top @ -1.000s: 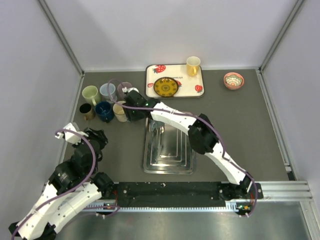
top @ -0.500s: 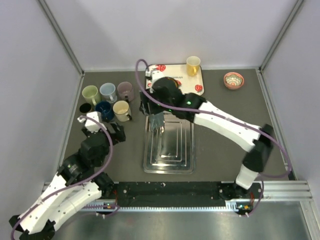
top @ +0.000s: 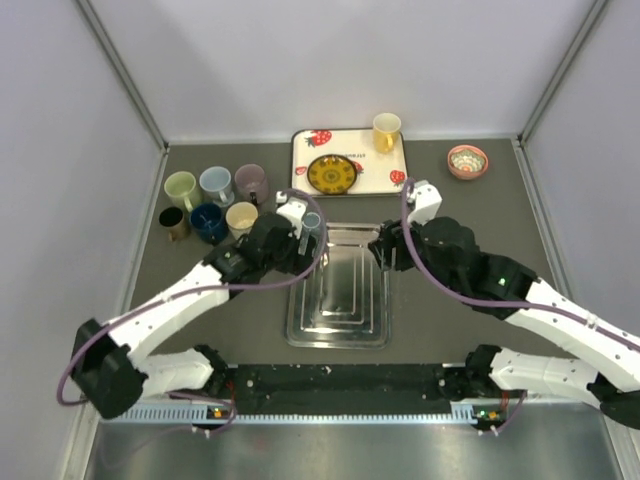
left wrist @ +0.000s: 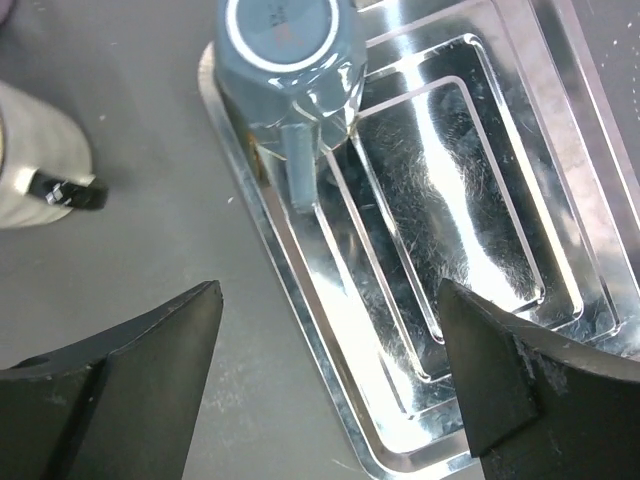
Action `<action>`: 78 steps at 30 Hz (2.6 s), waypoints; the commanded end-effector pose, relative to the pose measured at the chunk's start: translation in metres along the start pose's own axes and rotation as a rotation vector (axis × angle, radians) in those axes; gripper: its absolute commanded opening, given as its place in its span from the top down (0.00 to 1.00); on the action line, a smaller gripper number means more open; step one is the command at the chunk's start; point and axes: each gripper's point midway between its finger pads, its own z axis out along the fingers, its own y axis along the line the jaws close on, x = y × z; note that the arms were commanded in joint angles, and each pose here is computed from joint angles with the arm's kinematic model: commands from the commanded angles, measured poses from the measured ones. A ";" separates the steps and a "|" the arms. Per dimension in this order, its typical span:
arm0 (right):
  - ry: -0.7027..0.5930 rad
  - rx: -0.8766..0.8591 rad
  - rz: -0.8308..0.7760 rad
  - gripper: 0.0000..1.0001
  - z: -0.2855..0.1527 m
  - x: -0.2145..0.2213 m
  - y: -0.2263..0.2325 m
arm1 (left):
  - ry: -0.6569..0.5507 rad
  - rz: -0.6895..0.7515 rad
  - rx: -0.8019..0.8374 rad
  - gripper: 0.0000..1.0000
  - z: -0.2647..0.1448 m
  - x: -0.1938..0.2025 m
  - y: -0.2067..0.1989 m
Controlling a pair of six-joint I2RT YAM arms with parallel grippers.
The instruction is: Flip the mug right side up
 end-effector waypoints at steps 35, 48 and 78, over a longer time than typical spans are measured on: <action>-0.181 0.091 0.130 0.42 -0.044 0.018 -0.054 | 0.272 0.027 0.136 0.55 0.118 0.001 0.013; -0.179 0.089 0.144 0.43 -0.043 0.020 -0.053 | 0.255 0.002 0.154 1.00 0.108 -0.006 0.007; -0.145 -0.489 0.415 0.35 -0.046 0.028 0.052 | -0.558 -0.489 1.032 1.00 -0.166 -0.140 -0.106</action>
